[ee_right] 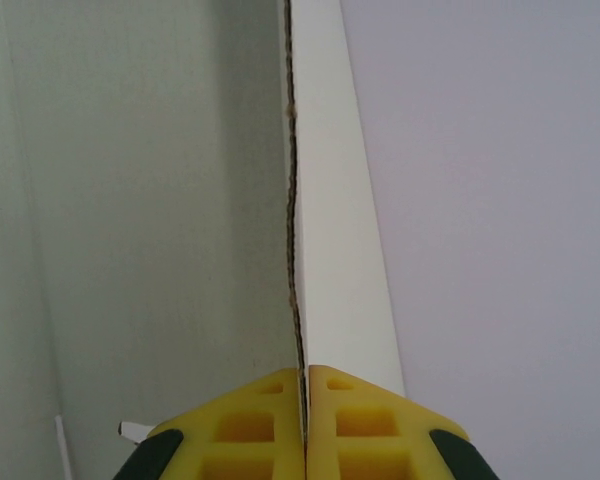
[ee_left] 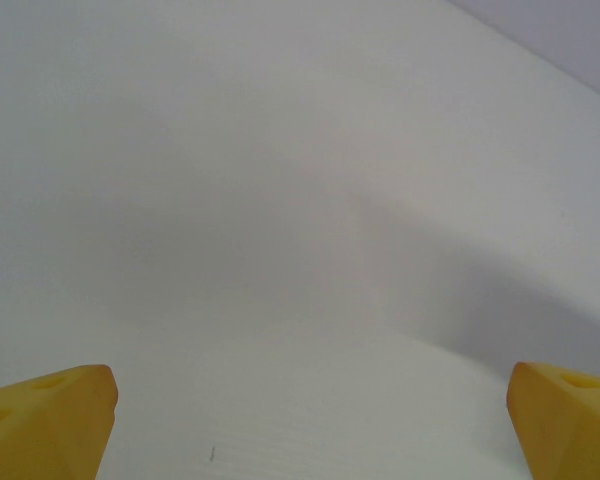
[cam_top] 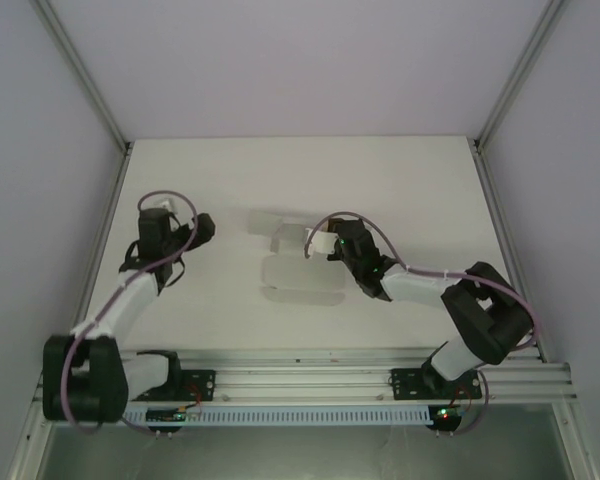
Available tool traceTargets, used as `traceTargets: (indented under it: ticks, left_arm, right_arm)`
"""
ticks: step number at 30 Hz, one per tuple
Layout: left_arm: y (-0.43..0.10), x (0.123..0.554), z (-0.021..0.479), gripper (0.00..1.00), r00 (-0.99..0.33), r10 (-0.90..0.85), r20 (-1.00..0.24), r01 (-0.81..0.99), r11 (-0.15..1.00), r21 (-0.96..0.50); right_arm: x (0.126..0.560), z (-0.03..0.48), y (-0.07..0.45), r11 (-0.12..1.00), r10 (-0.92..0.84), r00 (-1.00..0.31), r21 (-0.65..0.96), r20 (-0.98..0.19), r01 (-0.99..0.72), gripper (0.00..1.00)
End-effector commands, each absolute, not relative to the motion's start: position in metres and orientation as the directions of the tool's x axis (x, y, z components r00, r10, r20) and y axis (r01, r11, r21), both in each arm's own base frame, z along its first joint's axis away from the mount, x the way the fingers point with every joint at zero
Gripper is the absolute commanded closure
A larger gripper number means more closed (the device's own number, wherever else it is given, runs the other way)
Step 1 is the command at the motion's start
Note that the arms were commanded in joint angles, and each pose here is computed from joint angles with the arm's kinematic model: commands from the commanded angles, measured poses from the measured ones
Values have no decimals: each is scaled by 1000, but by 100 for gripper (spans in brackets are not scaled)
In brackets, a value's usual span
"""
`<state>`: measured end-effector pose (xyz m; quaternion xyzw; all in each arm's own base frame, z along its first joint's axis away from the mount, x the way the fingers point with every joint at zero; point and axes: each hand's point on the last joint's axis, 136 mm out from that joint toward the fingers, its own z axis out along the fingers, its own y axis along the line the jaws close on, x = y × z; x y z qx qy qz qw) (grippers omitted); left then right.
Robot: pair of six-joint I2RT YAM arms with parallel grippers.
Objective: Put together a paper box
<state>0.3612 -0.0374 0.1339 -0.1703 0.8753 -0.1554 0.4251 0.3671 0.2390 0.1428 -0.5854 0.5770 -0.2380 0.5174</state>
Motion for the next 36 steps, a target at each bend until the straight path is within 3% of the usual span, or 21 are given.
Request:
traceTargets:
  ticks: [1, 7, 15, 22, 30, 36]
  left_arm:
    - [-56, 396, 139, 0, -612, -408, -678, -73, 882, -465]
    - [-120, 427, 128, 0, -694, -261, -671, 266, 773, -576]
    - [-199, 392, 111, 4, -714, 14, -700, 548, 634, -546]
    - [-224, 361, 86, 20, -719, 12, -695, 521, 672, -526]
    - [-216, 346, 67, 24, -717, 26, -697, 463, 765, -448]
    - [-227, 334, 75, 29, -692, 77, -718, 550, 700, -455]
  right_arm:
    - [366, 147, 244, 204, -916, 242, -891, -320, -406, 100]
    - [366, 145, 245, 202, -918, 236, -887, -320, -416, 100]
    - [368, 149, 247, 227, -913, 219, -876, -343, -426, 100]
    - [370, 139, 238, 219, -938, 165, -888, -306, -404, 100]
    - [364, 119, 231, 80, -972, 184, -947, -143, -313, 100]
    - [357, 115, 236, 65, -970, 203, -947, -134, -315, 100]
